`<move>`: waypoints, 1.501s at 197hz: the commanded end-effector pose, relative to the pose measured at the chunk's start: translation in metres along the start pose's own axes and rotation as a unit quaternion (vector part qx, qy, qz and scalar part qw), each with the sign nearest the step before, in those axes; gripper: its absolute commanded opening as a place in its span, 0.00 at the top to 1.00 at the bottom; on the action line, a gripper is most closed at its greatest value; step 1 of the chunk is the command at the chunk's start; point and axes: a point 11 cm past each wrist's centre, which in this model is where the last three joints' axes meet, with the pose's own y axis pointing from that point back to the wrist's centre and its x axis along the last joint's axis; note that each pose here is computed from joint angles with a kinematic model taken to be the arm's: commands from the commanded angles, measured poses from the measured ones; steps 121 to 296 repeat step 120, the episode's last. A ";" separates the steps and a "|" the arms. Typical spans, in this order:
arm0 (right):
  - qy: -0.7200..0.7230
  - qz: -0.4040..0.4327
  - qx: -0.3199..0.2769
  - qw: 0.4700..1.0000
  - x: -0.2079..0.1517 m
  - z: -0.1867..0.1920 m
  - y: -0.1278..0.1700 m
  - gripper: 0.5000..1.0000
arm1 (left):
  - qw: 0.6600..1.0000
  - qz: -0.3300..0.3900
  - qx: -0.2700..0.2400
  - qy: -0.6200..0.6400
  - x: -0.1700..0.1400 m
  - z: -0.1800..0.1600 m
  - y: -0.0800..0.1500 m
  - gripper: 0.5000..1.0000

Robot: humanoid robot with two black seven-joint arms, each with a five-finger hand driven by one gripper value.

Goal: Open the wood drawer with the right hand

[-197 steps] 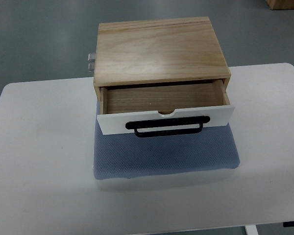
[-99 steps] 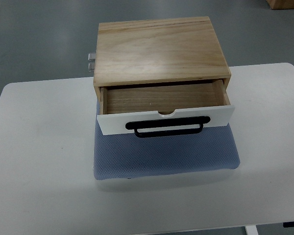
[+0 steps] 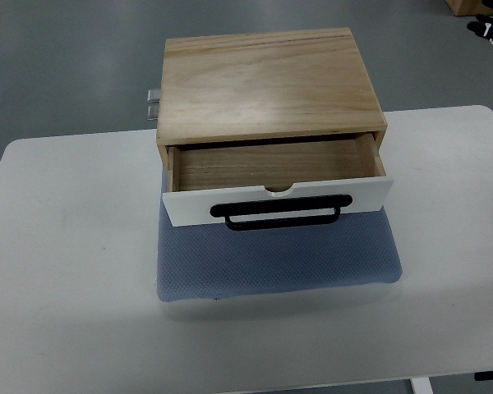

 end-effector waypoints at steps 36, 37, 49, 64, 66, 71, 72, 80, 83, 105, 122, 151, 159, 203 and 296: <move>-0.105 0.011 -0.024 0.994 -0.012 0.079 0.013 0.09 | 1.000 0.000 0.000 0.000 0.000 0.000 0.000 0.00; -0.105 0.011 -0.024 0.994 -0.012 0.079 0.013 0.09 | 1.000 0.000 0.000 0.000 0.000 0.000 0.000 0.00; -0.119 0.013 -0.025 0.992 -0.015 0.088 0.015 0.09 | 1.000 0.000 0.000 0.000 0.000 0.000 0.000 0.00; -0.133 0.018 -0.022 0.991 -0.015 0.093 0.016 0.09 | 1.000 0.000 0.000 0.000 0.000 0.000 0.000 0.00; -0.134 0.018 -0.023 0.991 -0.015 0.094 0.017 0.09 | 1.000 0.000 0.000 0.000 0.000 0.000 0.000 0.00; -0.138 0.018 -0.023 0.990 -0.016 0.096 0.017 0.09 | 1.000 0.000 0.000 0.000 0.000 0.000 0.000 0.00; -0.138 0.018 -0.021 0.990 -0.016 0.096 0.017 0.09 | 1.000 0.000 0.000 0.000 0.000 0.000 0.000 0.00; -0.141 0.020 -0.023 0.990 -0.015 0.098 0.019 0.09 | 1.000 0.000 0.000 0.000 0.000 0.000 0.000 0.00; -0.141 0.021 -0.024 0.990 -0.015 0.099 0.019 0.09 | 1.000 0.000 0.000 0.000 0.000 0.000 0.000 0.00; -0.143 0.024 -0.030 0.989 -0.015 0.107 0.022 0.09 | 1.000 0.000 0.000 0.000 0.000 0.000 0.000 0.00; -0.141 0.025 -0.030 0.989 -0.014 0.107 0.023 0.09 | 1.000 0.000 0.000 0.000 0.000 0.000 0.000 0.00; -0.141 0.025 -0.030 0.989 -0.014 0.107 0.023 0.09 | 1.000 0.000 0.000 0.000 0.000 0.000 0.000 0.00; -0.141 0.025 -0.030 0.989 -0.014 0.107 0.023 0.09 | 1.000 0.000 0.000 0.000 0.000 0.000 0.000 0.00; -0.141 0.025 -0.030 0.989 -0.014 0.107 0.023 0.09 | 1.000 0.000 0.000 0.000 0.000 0.000 0.000 0.00; -0.141 0.025 -0.030 0.989 -0.014 0.107 0.023 0.09 | 1.000 0.000 0.000 0.000 0.000 0.000 0.000 0.00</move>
